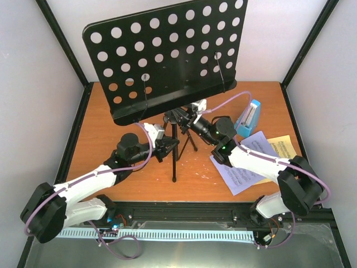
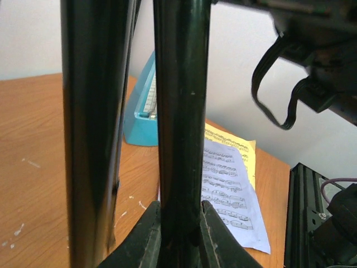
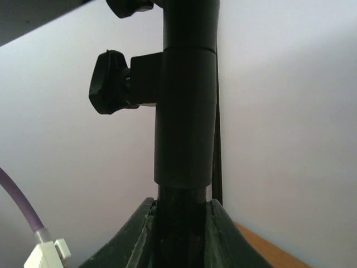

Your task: Pack up the instrument practice props

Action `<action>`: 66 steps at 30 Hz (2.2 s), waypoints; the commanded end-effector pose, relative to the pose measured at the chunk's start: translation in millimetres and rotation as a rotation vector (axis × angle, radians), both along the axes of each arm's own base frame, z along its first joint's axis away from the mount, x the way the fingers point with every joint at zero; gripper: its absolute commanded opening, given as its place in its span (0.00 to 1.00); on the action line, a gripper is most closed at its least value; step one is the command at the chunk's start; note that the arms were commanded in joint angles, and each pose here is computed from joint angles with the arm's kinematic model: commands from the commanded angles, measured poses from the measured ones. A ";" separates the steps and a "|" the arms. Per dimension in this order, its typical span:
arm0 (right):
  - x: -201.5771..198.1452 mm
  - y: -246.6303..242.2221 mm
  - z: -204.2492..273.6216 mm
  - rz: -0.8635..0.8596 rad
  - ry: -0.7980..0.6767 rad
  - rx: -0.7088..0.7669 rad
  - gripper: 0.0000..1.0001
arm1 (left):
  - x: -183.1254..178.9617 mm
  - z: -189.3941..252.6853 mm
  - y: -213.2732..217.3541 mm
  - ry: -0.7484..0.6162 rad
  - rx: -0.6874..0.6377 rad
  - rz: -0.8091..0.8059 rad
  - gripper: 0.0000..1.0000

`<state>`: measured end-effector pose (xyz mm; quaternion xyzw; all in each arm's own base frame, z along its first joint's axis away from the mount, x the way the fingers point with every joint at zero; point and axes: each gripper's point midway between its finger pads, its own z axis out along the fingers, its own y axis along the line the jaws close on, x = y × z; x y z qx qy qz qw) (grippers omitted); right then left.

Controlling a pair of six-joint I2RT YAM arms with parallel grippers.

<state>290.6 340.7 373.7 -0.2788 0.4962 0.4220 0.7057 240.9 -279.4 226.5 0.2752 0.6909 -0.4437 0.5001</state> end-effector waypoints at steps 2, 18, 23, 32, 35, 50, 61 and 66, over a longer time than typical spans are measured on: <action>-28.4 0.6 31.8 0.019 -0.061 0.020 0.03 | -5.4 109.1 2.5 -0.261 -0.157 -0.005 0.00; -7.8 -11.3 41.4 -0.147 0.269 -0.034 0.03 | -33.6 164.8 -8.5 0.011 -0.286 -0.189 0.00; 6.5 -17.0 19.3 -0.232 0.389 -0.087 0.03 | -31.3 162.8 -14.1 0.161 -0.329 -0.212 0.00; 30.5 -21.5 -37.7 -0.373 0.577 -0.186 0.03 | -22.6 146.3 -21.7 0.350 -0.394 -0.218 0.00; 40.5 -19.9 -56.6 -0.421 0.608 -0.241 0.03 | -16.7 140.9 -26.1 0.386 -0.401 -0.216 0.00; 78.9 -28.8 -141.6 -0.446 0.806 -0.273 0.03 | 35.9 56.9 -23.8 0.490 -0.243 0.014 0.00; 100.4 -36.7 -200.6 -0.496 0.887 -0.280 0.03 | 53.1 -11.0 -29.2 0.575 -0.133 0.080 0.00; 108.1 -37.8 -230.9 -0.510 0.917 -0.295 0.03 | 59.5 -43.7 -28.0 0.604 -0.057 0.123 0.00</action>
